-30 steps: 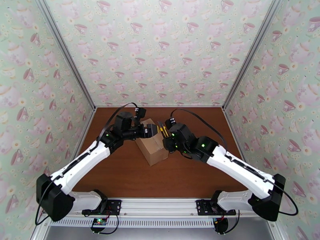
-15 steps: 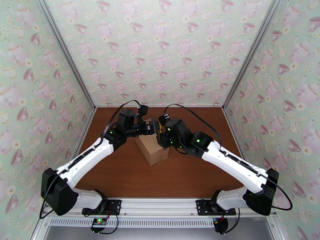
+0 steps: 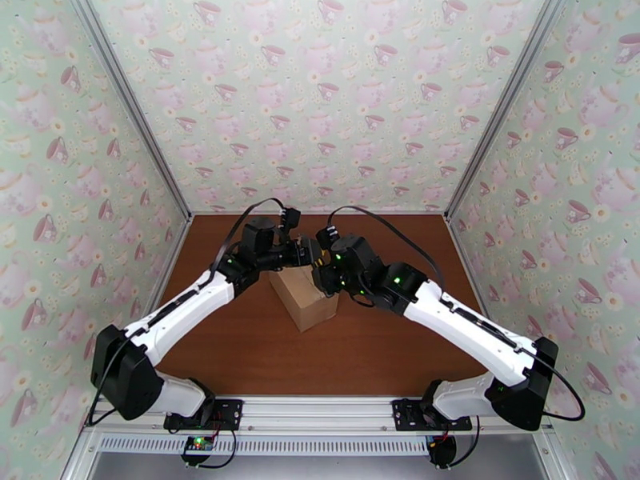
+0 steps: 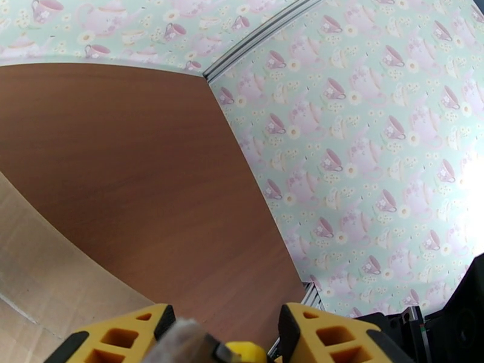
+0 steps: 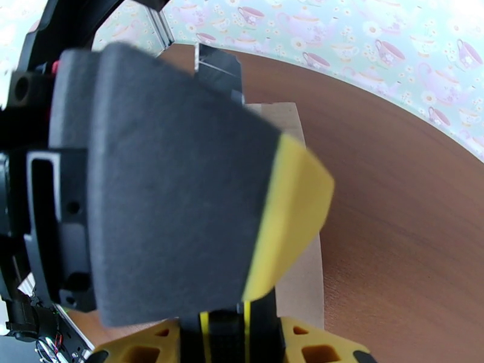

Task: Unpack the express box

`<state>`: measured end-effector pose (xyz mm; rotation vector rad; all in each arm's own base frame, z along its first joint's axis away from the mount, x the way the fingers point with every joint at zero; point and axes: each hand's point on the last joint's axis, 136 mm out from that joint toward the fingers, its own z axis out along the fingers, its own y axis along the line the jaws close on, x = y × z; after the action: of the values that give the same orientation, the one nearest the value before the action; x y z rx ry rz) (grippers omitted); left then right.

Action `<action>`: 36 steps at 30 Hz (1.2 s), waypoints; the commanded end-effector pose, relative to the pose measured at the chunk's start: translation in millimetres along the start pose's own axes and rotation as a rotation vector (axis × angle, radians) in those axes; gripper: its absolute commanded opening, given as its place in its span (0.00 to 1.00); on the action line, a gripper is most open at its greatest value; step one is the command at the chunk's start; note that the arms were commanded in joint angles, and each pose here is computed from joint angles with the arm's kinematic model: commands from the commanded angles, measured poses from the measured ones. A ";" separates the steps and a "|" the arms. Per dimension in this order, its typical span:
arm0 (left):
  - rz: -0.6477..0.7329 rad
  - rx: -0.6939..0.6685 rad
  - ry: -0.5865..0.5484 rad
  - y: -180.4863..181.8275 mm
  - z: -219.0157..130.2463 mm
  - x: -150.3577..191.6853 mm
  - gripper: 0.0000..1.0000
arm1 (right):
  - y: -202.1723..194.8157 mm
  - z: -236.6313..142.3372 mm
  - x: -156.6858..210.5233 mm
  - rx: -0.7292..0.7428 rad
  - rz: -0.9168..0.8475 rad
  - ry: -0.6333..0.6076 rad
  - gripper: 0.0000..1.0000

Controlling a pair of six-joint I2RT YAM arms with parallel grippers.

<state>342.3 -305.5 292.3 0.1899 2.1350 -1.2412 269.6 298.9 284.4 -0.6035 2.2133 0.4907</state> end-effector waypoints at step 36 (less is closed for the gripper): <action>-0.228 0.138 -0.229 -26.1 -21.1 -40.0 0.00 | -19.6 -17.1 2.0 0.050 0.111 -0.115 0.89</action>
<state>351.3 -304.2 303.0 -0.0730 2.0512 -1.4010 268.6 282.1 283.0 -0.4861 2.1778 0.5085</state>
